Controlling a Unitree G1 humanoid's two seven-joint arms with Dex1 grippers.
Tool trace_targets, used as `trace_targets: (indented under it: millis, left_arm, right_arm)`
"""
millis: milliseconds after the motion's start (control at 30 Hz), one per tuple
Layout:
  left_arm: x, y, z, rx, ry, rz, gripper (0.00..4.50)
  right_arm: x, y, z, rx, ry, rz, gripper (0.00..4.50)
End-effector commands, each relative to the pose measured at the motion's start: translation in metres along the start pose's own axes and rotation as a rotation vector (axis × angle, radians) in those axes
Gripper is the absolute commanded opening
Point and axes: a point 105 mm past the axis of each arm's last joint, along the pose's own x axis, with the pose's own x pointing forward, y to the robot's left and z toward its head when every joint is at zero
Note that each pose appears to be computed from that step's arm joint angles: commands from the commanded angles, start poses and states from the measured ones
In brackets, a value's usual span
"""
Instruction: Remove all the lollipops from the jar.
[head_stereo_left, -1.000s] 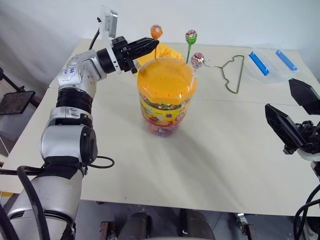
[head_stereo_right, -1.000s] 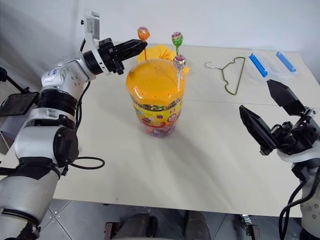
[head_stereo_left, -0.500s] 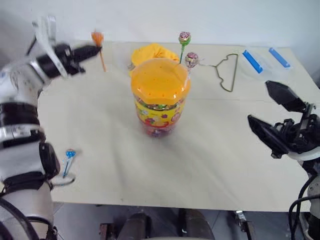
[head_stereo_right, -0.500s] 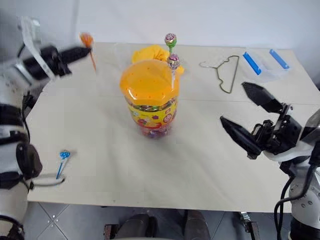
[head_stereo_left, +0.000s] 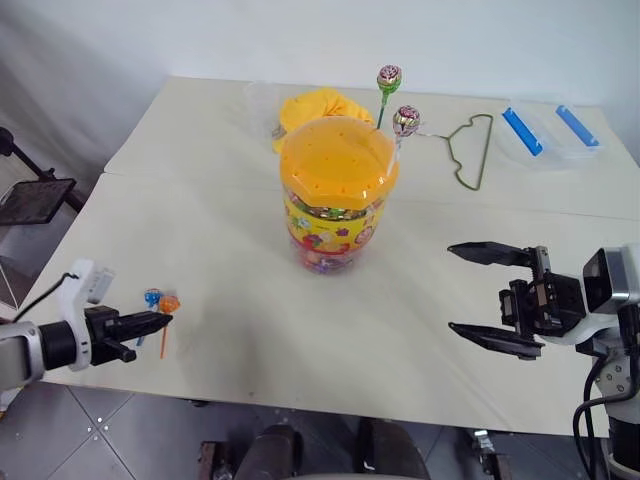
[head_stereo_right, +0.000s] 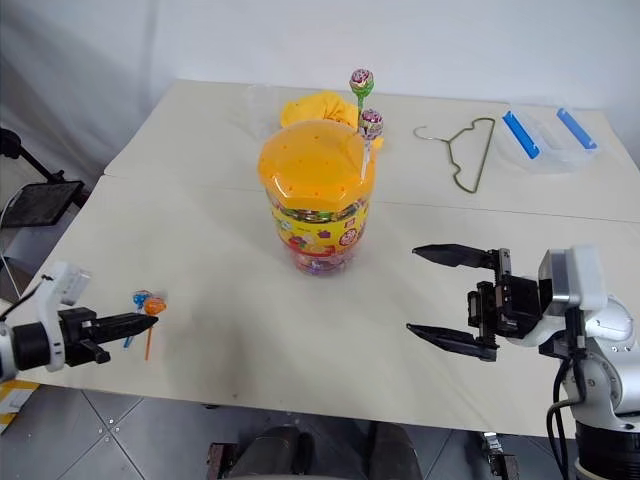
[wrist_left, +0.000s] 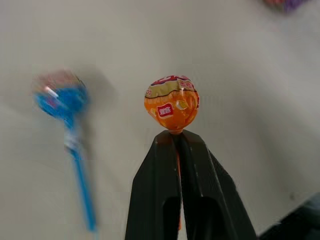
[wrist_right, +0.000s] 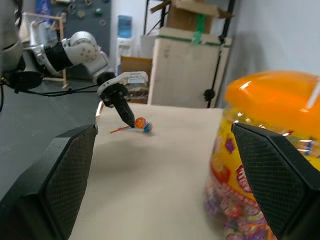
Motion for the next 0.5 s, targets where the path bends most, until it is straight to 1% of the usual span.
trace_targets:
  millis: [33,133,200,233,300,433,500]
  left_arm:
    - [-0.001,0.003,-0.006,0.035,0.026,0.068,0.01]
    - [0.000,0.008,-0.007,0.043,0.023,0.098,0.01]
    - [0.000,0.011,-0.006,0.059,0.022,0.106,0.51]
    - [-0.001,0.010,-0.004,0.063,0.011,0.090,0.68]
    - [-0.003,0.005,-0.002,0.063,-0.001,0.044,1.24]
    - [-0.018,-0.009,0.014,0.077,-0.086,-0.112,2.46]
    - [-0.030,-0.007,0.021,0.113,-0.109,-0.134,3.05]
  right_arm:
    - [0.000,0.011,-0.004,-0.024,0.046,0.078,4.50]
    - [0.001,0.012,-0.004,-0.031,0.047,0.083,4.50]
    - [0.002,0.012,-0.003,-0.034,0.045,0.076,4.50]
    - [0.002,0.012,-0.004,-0.036,0.047,0.070,4.50]
    - [0.002,0.010,-0.004,-0.039,0.048,0.046,4.50]
    - [-0.001,-0.003,0.003,-0.017,0.015,-0.081,4.50]
    - [-0.002,-0.012,0.012,0.002,-0.012,-0.169,4.50]
